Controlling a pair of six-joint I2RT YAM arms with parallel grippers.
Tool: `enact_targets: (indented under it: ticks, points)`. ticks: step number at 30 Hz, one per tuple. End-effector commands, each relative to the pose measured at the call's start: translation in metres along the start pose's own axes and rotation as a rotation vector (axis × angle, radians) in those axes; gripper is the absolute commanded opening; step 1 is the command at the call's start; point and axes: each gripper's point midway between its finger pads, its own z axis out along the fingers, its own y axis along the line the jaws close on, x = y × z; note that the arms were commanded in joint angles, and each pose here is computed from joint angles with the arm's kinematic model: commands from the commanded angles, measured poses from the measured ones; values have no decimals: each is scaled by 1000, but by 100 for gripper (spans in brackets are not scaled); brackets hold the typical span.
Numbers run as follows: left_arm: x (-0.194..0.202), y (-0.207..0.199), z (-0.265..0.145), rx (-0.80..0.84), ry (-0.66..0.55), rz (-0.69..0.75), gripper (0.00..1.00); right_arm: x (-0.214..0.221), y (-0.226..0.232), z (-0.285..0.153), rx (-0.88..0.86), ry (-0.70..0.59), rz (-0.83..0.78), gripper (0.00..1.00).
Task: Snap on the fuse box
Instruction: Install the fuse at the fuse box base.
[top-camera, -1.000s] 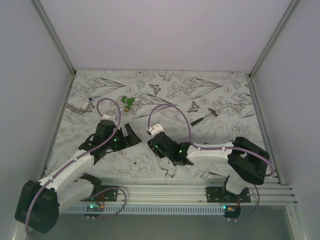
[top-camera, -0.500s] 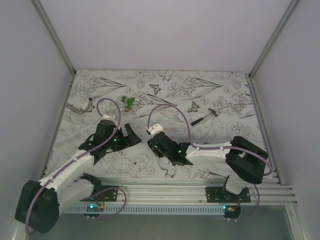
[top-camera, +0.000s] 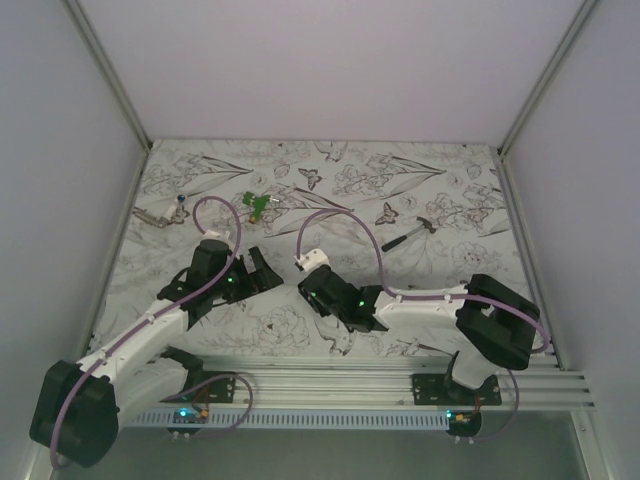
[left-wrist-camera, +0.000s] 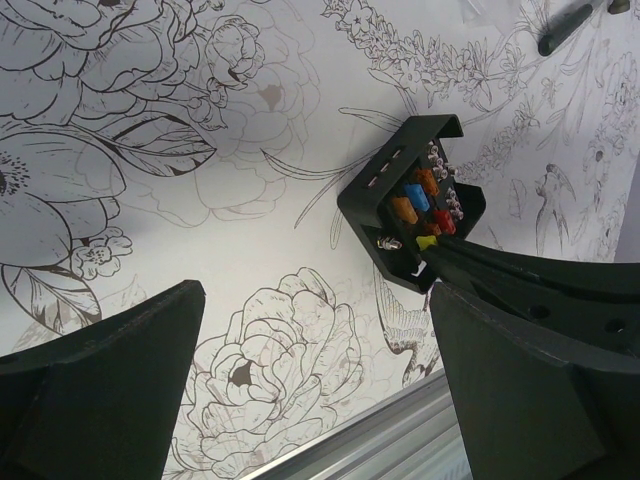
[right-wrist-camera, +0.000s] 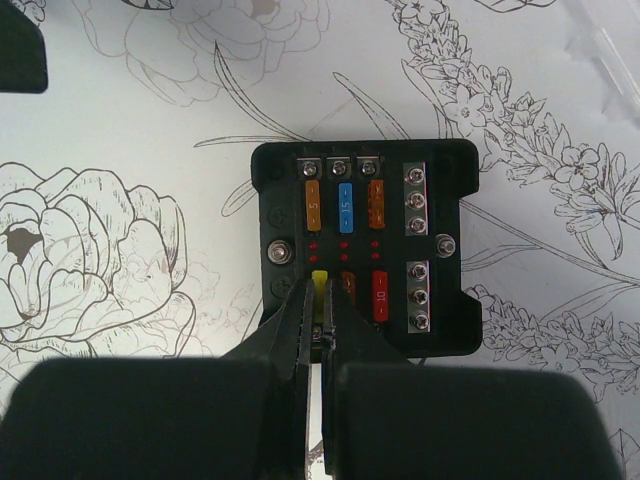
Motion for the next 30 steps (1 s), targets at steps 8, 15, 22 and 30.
enact_targets:
  ticks: [8,15,22,30]
  points:
    - [6,5,1,-18,29,-30,99,29,-1,4,17,64,-23,0]
    - [8,4,3,-15,45,-48,99,32,0,-2,1,77,-61,0]
    - [10,2,6,-10,61,-70,97,23,3,-7,-27,32,-64,5]
    - [20,-5,14,-11,107,-73,89,22,6,-6,-33,39,-62,20]
